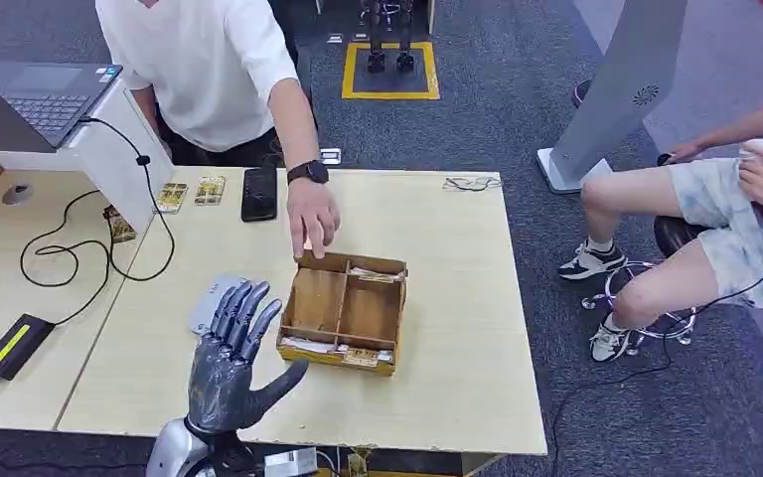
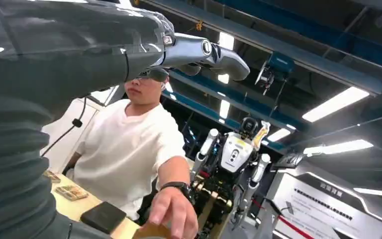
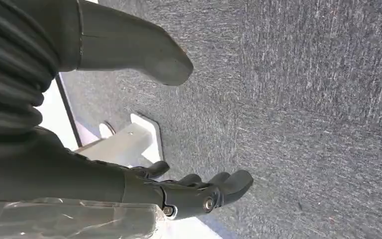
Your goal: Pass the card to the sensor for recognition and then transmit it.
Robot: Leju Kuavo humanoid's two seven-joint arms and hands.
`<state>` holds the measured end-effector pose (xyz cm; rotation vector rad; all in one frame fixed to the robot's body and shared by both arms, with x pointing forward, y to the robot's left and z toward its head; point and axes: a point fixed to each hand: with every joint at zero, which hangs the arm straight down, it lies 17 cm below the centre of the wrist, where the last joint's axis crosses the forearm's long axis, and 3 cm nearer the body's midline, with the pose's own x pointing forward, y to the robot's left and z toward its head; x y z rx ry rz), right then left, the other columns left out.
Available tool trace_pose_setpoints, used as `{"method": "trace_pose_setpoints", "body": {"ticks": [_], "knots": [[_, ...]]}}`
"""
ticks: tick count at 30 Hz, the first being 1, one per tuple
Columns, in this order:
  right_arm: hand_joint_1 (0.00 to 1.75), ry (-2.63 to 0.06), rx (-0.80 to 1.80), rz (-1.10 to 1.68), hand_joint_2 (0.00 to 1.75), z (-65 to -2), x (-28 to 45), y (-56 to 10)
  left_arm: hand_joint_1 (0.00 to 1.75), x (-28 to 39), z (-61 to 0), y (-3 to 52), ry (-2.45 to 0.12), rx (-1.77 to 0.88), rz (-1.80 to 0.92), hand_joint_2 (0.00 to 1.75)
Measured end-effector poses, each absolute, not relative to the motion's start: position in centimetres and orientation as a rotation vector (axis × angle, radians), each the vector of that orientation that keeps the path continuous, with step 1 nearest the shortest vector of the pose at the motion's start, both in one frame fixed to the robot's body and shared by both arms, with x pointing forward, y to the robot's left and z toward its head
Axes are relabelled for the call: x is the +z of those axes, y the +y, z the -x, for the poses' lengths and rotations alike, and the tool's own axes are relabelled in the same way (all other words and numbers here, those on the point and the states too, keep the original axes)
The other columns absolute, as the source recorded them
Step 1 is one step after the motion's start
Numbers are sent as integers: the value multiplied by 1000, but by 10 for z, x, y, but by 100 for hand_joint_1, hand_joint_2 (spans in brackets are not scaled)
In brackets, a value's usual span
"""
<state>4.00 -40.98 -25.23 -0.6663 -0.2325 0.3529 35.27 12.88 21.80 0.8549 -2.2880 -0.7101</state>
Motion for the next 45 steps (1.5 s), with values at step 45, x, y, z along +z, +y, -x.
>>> {"method": "trace_pose_setpoints", "body": {"ticks": [45], "knots": [[0, -264, 435, 688, 175, -65, -252, -416, 0, 146, -362, 1, -2126, -1321, -677, 175]]}}
